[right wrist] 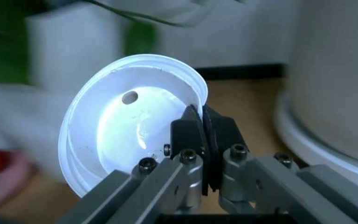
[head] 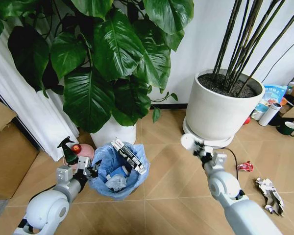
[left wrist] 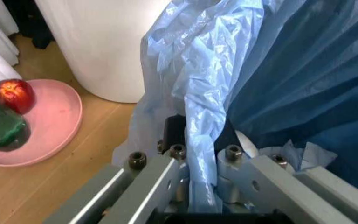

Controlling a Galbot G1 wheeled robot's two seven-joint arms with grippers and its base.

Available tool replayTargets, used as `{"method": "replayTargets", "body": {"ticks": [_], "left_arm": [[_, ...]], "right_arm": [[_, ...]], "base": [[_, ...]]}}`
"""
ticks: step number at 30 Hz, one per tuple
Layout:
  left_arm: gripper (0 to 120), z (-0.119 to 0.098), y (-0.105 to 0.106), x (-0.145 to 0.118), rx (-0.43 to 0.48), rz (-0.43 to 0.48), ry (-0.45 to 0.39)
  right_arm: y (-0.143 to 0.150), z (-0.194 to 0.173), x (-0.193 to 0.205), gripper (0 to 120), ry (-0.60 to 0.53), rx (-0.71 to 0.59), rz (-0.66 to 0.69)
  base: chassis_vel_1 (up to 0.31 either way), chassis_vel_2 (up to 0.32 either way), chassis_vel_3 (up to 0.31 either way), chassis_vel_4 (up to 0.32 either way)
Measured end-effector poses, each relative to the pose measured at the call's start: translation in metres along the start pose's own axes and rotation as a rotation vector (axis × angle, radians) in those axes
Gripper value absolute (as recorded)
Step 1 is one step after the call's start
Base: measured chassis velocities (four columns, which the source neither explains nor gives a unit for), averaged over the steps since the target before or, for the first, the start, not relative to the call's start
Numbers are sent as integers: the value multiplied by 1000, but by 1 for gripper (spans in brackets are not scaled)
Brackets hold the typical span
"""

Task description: Pick up the trash bin and place the garbage on the floor into it.

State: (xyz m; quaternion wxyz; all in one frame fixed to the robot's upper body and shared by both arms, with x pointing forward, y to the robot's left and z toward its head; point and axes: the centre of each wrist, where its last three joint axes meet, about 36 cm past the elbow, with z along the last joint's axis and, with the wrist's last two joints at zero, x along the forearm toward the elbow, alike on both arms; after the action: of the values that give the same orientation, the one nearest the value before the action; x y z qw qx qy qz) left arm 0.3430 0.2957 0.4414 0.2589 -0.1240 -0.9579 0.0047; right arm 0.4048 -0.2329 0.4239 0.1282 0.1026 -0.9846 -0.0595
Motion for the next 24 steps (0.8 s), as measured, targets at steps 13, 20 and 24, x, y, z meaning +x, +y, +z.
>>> {"method": "replayTargets", "body": {"ticks": [13, 20, 24], "left_arm": [[0, 1, 2, -6, 3, -3, 19], [0, 1, 2, -7, 5, -6, 21], [0, 0, 2, -7, 5, -6, 20]], "right_arm": [[80, -38, 65, 0, 31, -50, -424], [95, -23, 72, 0, 88, -38, -512], [101, -13, 70, 0, 112, -29, -524]], "base": [[0, 0, 0, 0], [0, 0, 0, 0], [0, 0, 0, 0]]}}
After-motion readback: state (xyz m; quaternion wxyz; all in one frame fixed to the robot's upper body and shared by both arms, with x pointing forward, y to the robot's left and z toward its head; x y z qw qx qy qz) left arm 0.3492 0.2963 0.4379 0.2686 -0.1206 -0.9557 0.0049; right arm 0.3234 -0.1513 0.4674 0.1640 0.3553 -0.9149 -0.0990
